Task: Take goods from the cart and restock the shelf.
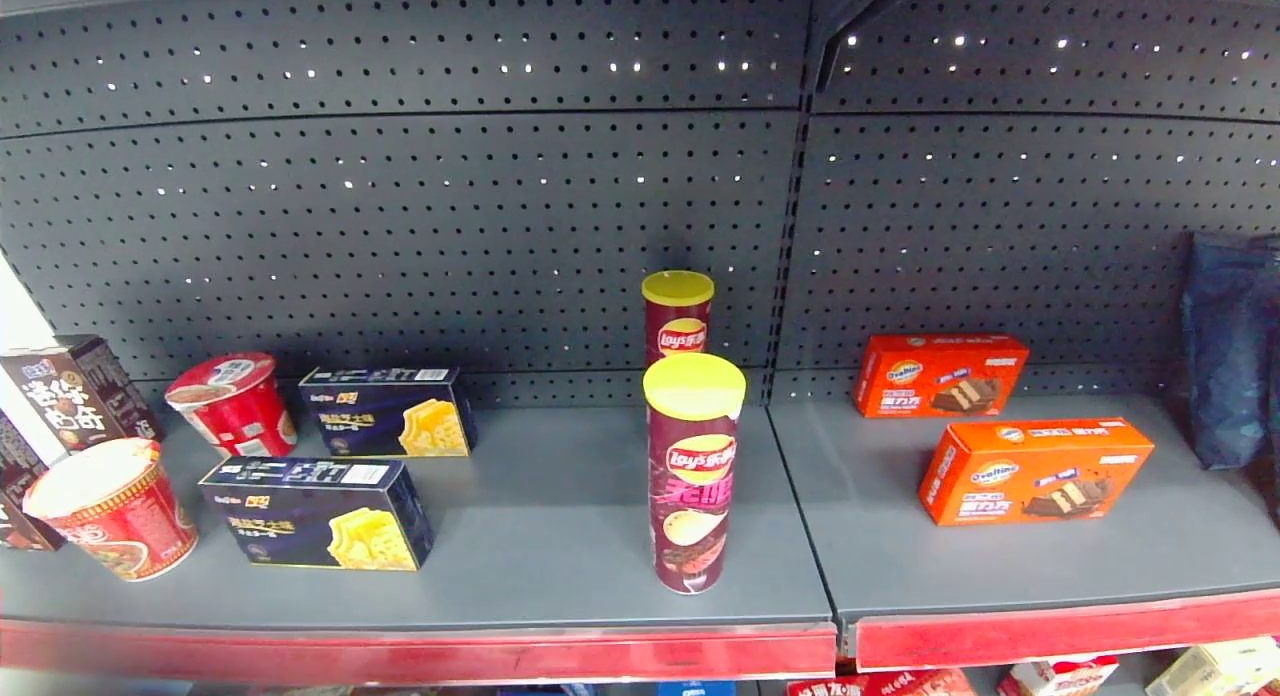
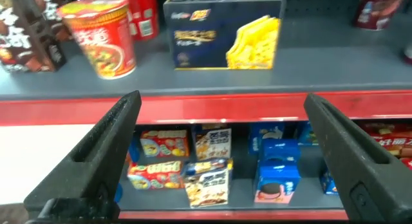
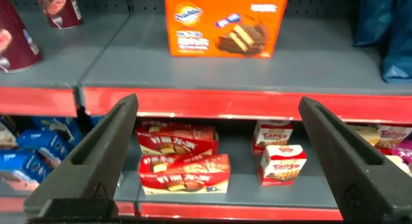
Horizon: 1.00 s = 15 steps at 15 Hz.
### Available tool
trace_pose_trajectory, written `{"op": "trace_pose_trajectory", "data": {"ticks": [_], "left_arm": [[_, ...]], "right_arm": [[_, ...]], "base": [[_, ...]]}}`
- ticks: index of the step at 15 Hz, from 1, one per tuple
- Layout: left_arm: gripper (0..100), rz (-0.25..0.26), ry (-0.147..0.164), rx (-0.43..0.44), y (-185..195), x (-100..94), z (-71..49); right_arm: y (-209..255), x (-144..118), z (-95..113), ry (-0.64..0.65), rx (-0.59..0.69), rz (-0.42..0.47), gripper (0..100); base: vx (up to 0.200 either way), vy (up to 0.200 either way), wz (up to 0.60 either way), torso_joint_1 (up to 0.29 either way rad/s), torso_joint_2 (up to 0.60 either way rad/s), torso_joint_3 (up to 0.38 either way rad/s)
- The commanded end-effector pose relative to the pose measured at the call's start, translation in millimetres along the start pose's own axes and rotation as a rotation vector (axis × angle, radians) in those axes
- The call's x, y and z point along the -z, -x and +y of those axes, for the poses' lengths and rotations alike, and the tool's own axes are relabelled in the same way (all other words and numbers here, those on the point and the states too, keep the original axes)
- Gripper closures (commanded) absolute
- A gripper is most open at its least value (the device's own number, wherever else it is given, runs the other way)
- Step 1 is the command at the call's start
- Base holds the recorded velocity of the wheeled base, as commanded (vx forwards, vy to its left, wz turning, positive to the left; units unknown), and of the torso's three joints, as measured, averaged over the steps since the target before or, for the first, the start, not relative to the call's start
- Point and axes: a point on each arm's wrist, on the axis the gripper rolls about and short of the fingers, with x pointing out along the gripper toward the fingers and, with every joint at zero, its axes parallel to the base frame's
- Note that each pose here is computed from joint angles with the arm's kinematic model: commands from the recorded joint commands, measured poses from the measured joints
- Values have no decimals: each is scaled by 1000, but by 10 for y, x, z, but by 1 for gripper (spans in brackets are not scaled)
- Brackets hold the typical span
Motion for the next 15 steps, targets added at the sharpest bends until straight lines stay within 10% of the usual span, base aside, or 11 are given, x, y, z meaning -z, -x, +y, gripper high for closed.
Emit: {"op": "trace_pose_trajectory", "data": {"ticks": [1, 15], "left_arm": [[0, 2, 0, -1, -1, 1, 1], [0, -2, 49, -15, 1, -1, 4]], "right_arm": [[1, -11, 3, 9, -12, 1, 0], [1, -10, 5, 24, -22, 2, 0]], "base": [[0, 0, 0, 0, 0, 0], [0, 0, 0, 0, 0, 0]]}}
